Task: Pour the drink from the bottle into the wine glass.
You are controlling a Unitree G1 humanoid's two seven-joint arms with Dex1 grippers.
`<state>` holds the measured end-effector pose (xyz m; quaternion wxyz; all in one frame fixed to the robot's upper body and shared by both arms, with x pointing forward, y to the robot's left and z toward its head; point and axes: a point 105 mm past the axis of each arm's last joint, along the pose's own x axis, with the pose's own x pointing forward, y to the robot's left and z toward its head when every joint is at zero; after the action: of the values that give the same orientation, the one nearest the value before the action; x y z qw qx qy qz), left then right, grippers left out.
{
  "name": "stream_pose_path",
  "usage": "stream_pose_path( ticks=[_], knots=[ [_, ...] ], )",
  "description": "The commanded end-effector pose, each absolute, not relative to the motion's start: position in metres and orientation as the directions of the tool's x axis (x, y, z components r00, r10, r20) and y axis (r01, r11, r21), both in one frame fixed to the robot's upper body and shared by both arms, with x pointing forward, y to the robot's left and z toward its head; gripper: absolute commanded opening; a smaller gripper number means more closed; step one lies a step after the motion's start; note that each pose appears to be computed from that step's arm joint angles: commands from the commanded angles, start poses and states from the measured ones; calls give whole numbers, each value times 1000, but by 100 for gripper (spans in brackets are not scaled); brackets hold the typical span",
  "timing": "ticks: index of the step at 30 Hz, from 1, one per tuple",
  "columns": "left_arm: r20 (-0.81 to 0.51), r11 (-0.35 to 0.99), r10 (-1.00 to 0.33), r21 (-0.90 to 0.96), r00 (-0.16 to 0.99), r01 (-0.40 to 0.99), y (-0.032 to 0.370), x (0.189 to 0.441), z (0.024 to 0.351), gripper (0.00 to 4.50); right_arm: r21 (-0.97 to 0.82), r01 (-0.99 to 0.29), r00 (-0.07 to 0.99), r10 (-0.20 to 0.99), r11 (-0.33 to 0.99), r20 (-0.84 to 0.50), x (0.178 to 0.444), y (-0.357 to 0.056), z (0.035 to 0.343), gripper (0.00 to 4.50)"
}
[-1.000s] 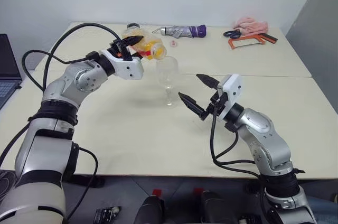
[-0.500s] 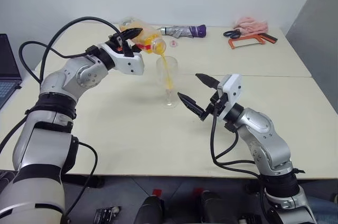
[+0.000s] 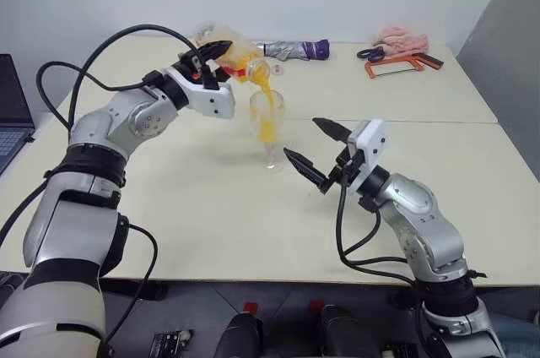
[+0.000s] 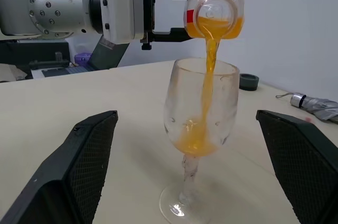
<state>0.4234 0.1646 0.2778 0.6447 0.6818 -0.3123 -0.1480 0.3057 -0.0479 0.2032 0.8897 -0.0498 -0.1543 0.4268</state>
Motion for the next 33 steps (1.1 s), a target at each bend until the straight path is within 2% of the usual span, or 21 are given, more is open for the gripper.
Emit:
stream_pose_path(
  ticks=[1,33],
  knots=[
    [273,47,-617,949,738,-312,164,420,303,168,-252,-744,555,782,619,284,298,-46,215,450],
    [270,28,-607,947,747,-320,171,420,299,168,-253,-747,566,787,615,244,294,-66,212,450]
  ],
)
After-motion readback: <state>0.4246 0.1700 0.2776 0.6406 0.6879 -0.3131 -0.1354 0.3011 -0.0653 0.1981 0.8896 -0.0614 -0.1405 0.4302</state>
